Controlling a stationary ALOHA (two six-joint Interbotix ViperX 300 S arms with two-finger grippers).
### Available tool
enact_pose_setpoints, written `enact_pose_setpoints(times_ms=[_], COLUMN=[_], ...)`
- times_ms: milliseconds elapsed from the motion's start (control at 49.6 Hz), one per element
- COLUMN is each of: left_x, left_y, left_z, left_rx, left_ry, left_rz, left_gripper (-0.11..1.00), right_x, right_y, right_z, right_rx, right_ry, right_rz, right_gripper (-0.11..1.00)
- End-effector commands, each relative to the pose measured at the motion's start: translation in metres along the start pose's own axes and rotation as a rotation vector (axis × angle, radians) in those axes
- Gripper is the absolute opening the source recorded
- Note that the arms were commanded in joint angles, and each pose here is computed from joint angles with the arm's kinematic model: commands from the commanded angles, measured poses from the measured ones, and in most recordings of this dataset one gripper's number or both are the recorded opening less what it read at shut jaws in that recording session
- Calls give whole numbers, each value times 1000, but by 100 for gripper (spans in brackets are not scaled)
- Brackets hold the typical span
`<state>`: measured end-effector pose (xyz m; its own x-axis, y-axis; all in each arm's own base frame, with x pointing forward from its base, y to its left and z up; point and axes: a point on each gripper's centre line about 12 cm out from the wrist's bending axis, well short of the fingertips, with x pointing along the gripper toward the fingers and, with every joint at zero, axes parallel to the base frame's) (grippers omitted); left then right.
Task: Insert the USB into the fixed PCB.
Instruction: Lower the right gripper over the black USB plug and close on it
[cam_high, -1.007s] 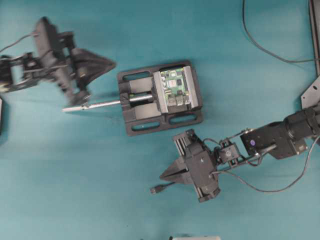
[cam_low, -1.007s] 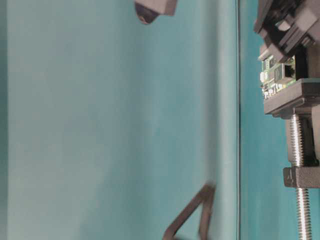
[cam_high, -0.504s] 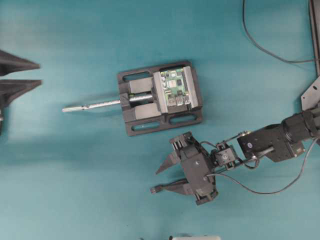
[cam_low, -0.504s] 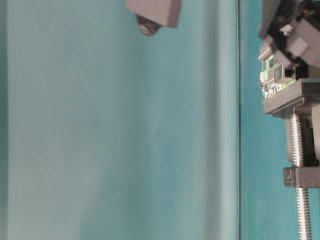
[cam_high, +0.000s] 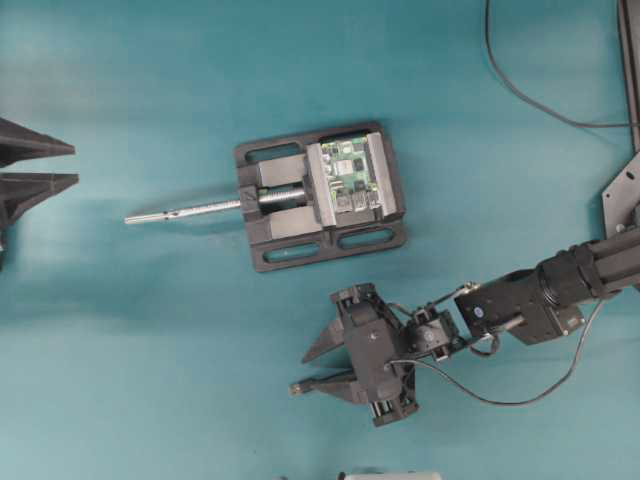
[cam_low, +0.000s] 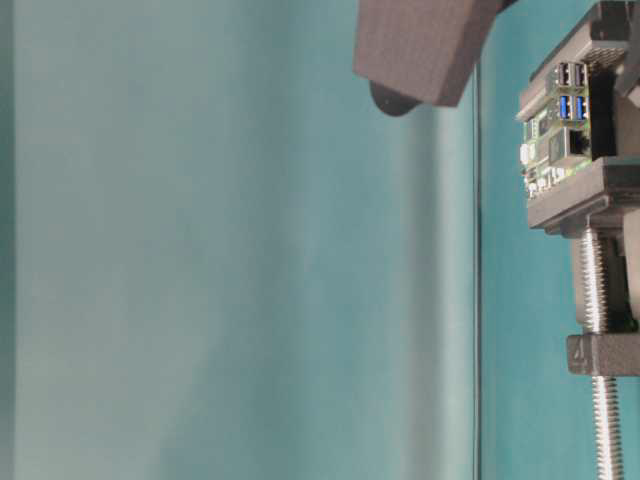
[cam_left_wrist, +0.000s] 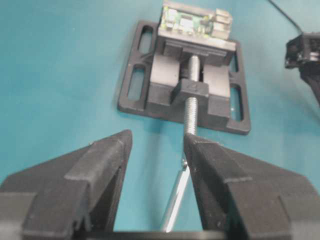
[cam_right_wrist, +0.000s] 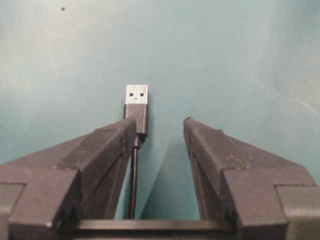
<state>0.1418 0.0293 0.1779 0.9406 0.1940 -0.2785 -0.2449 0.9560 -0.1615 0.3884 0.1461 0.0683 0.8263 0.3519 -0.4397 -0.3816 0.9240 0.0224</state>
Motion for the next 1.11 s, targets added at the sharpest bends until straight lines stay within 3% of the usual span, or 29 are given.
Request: enact_pose_setpoints(times_ms=[0, 302, 766, 1088], left_x=[3, 3, 3, 3], left_y=[0, 1, 2, 2], left_z=[2, -1, -8, -9], left_rx=[12, 13, 12, 13], left_ry=[0, 6, 18, 10], left_rz=[3, 5, 7, 7], left_gripper=[62, 62, 62, 62], right_x=[-1, -17, -6, -2], right_y=[3, 4, 5, 5], right_z=[13, 43, 21, 24], right_rx=[-1, -8, -3, 2], right_ry=[-34, -107, -31, -33], right_rz=[4, 6, 5, 1], right_gripper=[53, 52, 52, 52])
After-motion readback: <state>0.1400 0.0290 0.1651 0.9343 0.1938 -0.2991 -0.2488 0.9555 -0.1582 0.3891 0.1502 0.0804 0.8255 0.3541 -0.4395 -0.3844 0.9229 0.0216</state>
